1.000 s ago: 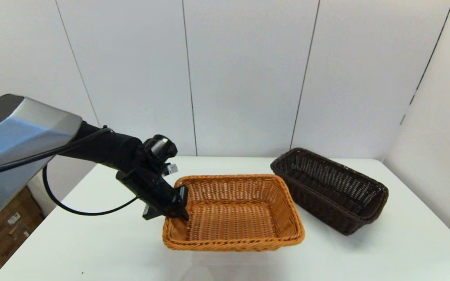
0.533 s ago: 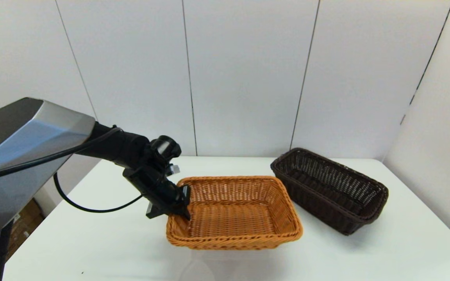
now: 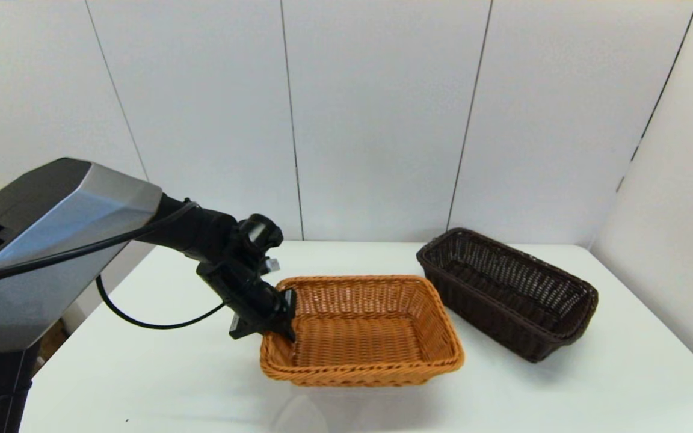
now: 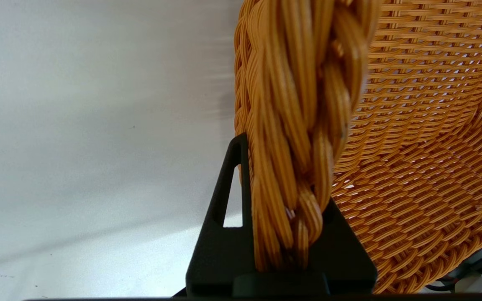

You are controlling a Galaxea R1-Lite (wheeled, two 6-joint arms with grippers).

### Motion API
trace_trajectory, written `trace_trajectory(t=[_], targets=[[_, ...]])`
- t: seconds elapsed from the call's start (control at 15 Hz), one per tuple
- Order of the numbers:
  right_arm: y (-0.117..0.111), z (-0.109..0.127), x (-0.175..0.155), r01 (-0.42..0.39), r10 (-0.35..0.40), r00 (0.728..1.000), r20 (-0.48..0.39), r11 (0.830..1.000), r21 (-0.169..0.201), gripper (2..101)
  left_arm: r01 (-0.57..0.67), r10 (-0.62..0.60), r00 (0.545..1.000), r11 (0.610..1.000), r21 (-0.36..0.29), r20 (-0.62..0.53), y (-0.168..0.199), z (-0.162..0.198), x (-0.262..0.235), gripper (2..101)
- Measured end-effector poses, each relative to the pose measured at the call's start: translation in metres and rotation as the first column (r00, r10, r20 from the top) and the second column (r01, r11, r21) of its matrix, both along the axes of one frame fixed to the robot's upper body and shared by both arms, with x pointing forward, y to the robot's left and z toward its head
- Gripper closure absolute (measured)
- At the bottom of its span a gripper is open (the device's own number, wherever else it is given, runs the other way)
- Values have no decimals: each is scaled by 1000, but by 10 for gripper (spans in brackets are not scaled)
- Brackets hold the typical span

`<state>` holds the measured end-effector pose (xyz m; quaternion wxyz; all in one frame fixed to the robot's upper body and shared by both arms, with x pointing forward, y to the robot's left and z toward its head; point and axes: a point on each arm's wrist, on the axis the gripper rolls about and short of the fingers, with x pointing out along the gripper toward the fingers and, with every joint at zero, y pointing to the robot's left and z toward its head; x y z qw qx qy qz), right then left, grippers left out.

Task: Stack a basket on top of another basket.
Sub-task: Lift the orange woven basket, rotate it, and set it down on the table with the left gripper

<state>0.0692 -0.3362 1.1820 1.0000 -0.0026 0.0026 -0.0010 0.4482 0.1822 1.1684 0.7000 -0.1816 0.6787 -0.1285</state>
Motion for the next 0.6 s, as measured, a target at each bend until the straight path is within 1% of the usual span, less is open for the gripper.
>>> trace_trajectory(t=[0.6], targets=[[0, 0, 0, 0, 0, 1000, 0, 1000, 0, 49, -4, 4, 1000, 1000, 0, -3, -1, -2, 2, 880]])
